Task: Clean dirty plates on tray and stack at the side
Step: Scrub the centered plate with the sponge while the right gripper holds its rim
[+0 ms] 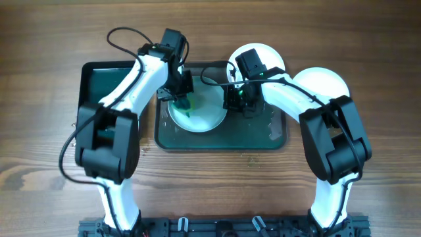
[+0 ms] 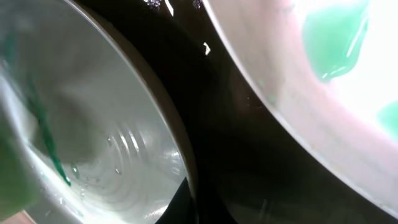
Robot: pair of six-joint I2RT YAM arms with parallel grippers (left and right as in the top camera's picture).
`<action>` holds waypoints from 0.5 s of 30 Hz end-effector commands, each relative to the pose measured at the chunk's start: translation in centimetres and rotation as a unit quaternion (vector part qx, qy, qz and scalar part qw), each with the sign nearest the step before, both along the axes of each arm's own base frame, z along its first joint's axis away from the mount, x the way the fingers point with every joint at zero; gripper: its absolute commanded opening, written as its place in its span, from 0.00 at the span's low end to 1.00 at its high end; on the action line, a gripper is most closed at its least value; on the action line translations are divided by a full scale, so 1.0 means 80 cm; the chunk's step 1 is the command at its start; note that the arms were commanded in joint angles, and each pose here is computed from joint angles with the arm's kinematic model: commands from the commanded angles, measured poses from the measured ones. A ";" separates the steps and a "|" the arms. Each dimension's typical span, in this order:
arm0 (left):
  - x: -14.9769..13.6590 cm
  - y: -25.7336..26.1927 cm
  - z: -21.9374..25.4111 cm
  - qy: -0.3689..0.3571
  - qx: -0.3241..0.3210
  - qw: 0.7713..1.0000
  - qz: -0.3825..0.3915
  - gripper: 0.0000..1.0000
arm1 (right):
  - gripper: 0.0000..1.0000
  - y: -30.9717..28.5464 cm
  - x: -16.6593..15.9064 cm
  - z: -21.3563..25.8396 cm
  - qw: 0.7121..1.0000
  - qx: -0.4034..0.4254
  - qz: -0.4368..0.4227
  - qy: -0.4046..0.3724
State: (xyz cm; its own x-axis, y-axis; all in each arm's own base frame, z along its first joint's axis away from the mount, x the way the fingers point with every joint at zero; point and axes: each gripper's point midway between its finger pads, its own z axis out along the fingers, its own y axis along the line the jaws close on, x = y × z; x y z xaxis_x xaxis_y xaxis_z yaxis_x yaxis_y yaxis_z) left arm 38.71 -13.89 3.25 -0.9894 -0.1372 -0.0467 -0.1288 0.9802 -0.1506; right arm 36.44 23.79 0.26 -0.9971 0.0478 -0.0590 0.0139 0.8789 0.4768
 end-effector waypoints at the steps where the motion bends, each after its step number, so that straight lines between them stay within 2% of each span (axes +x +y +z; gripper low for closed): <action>1: -0.015 0.002 -0.045 0.047 0.008 0.999 -0.010 0.04 | 0.04 0.003 0.005 -0.004 1.000 0.000 -0.003 0.002; 5: -0.029 -0.008 -0.070 0.076 0.010 0.997 -0.025 0.04 | 0.04 0.003 0.005 -0.004 1.000 0.000 -0.003 0.002; 7: -0.044 -0.035 -0.071 0.088 -0.032 0.993 -0.075 0.04 | 0.04 0.003 0.005 -0.004 1.000 0.000 -0.003 0.002; 9: -0.066 -0.076 -0.060 0.105 -0.106 0.979 -0.141 0.04 | 0.04 0.003 0.005 -0.004 1.000 0.000 -0.004 0.002; 11: -0.084 -0.102 -0.050 0.117 -0.155 0.964 -0.181 0.04 | 0.04 0.003 0.006 -0.004 1.000 0.000 -0.004 0.002; 15: -0.082 -0.108 -0.048 0.111 -0.168 0.962 -0.185 0.04 | 0.04 0.003 0.006 -0.005 1.000 -0.001 -0.004 0.002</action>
State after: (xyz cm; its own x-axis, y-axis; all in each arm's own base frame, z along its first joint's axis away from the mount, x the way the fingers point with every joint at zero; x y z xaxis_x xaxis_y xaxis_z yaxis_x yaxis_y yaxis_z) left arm 34.03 -20.70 0.56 -0.9766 0.1853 0.1087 0.1338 0.9204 -0.3673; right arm 36.51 23.58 0.25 -0.9969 0.0517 -0.0587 0.0179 0.8816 0.4716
